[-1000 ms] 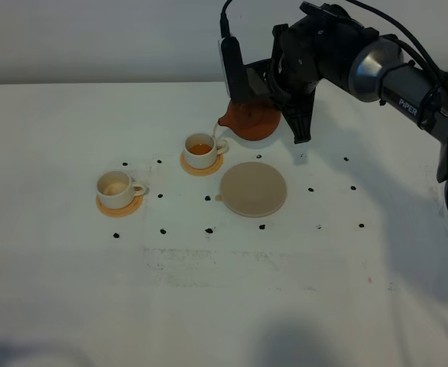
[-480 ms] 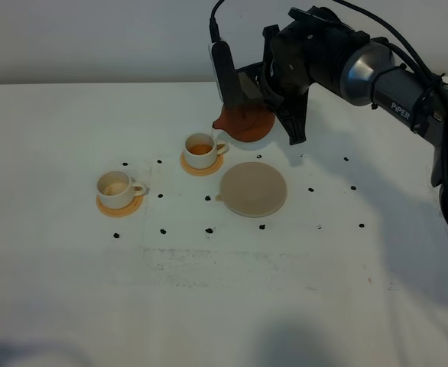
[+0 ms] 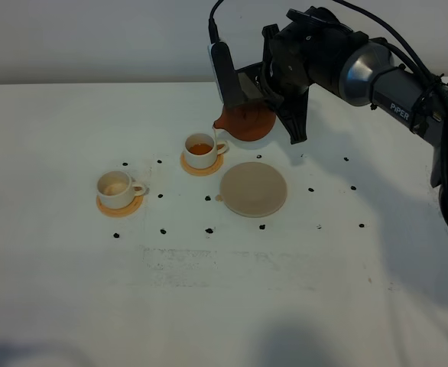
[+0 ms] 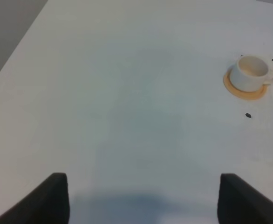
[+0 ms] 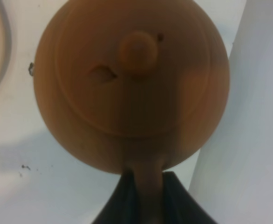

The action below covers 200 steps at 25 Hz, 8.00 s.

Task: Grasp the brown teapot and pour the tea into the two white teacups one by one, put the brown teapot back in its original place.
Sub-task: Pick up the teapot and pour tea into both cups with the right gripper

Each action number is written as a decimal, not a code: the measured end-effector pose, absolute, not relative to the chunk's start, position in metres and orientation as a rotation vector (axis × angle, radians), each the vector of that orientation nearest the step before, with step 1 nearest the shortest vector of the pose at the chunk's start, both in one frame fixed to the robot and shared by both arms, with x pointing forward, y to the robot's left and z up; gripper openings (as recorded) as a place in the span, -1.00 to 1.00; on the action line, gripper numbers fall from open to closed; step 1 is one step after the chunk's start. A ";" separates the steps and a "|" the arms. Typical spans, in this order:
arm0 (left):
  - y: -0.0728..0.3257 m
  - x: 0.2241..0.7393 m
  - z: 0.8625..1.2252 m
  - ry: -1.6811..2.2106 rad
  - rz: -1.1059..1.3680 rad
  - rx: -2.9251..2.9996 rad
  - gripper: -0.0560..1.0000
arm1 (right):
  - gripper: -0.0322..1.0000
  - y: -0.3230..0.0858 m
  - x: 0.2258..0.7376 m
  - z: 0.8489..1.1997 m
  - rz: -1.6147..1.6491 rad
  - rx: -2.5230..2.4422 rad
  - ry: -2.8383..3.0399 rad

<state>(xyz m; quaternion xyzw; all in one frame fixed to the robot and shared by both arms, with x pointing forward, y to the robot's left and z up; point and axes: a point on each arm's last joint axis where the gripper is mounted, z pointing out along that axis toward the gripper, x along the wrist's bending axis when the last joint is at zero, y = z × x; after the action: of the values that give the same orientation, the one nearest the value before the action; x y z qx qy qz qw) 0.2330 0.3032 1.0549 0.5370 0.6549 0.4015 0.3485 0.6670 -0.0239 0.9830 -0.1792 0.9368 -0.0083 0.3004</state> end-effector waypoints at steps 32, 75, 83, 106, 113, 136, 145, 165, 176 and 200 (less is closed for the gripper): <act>0.303 0.233 1.055 1.698 1.041 1.392 0.37 | -0.76 -0.026 0.669 0.984 -0.060 -0.498 2.459; 0.303 0.233 1.055 1.698 1.041 1.392 0.37 | -0.76 -0.018 0.665 0.985 -0.068 -0.527 2.436; 0.303 0.233 1.055 1.698 1.041 1.392 0.37 | -0.76 -0.017 0.664 0.985 -0.063 -0.527 2.438; 0.303 0.233 1.055 1.698 1.041 1.392 0.37 | -0.76 -0.008 0.659 0.985 -0.055 -0.554 2.427; 0.303 0.233 1.055 1.697 1.041 1.393 0.37 | -0.76 -0.008 0.660 0.986 -0.054 -0.557 2.417; 0.303 0.233 1.055 1.697 1.041 1.393 0.37 | -0.76 -0.010 0.662 0.987 -0.099 -0.571 2.389; 0.303 0.233 1.055 1.698 1.041 1.392 0.37 | -0.76 -0.008 0.660 0.987 -0.103 -0.580 2.381; 0.303 0.233 1.055 1.698 1.041 1.392 0.37 | -0.76 -0.007 0.660 0.988 -0.107 -0.582 2.375; 0.303 0.233 1.055 1.698 1.041 1.392 0.37 | -0.76 -0.007 0.660 0.988 -0.109 -0.583 2.367; 0.303 0.233 1.055 1.698 1.041 1.392 0.37 | -0.76 -0.007 0.661 0.989 -0.108 -0.588 2.359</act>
<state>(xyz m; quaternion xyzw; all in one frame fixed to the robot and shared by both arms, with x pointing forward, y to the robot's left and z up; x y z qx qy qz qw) 0.2330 0.3032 1.0549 0.5371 0.6549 0.4015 0.3485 0.6608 -0.0066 0.9886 -0.2265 0.9093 -0.0417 0.3467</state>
